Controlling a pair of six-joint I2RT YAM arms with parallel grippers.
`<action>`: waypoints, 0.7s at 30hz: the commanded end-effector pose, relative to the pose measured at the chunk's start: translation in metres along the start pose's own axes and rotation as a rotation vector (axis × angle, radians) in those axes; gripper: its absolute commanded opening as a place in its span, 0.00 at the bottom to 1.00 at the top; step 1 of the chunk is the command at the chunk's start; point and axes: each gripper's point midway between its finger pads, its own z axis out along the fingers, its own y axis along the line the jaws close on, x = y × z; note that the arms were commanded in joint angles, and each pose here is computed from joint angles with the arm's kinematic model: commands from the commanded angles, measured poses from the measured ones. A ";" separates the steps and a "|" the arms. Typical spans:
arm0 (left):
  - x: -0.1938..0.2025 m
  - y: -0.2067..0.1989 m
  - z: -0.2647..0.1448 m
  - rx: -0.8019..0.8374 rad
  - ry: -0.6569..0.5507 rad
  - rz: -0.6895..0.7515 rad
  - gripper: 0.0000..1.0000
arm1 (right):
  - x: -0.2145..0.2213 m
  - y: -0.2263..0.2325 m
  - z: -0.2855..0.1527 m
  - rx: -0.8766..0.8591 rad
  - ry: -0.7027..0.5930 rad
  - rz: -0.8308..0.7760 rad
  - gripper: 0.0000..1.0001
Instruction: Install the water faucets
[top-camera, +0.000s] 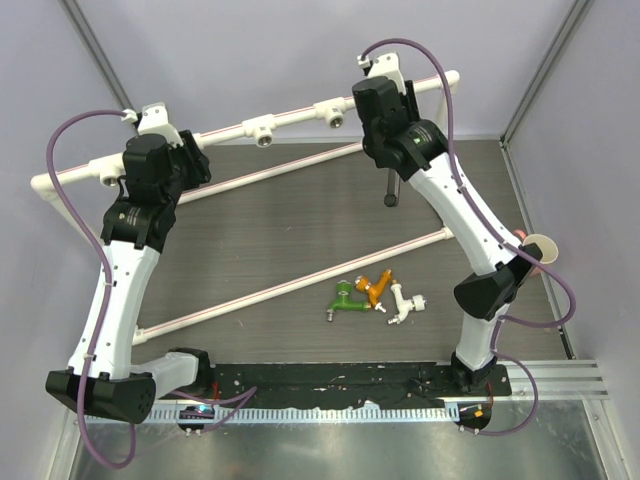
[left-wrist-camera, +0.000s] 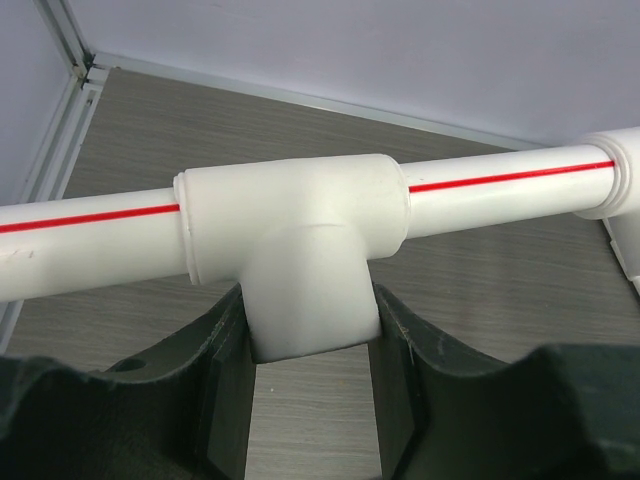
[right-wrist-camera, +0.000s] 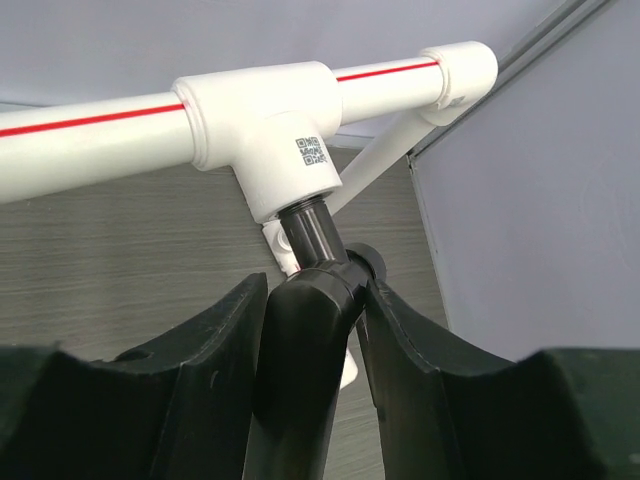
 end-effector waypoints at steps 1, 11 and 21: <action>-0.042 0.045 -0.014 -0.202 -0.155 -0.012 0.00 | -0.013 -0.044 -0.006 -0.007 -0.018 0.103 0.01; -0.043 0.046 -0.015 -0.208 -0.158 -0.009 0.00 | -0.034 -0.067 -0.011 -0.307 -0.084 0.423 0.01; -0.041 0.045 -0.013 -0.200 -0.152 -0.011 0.00 | -0.021 -0.030 -0.023 -0.297 -0.092 0.124 0.19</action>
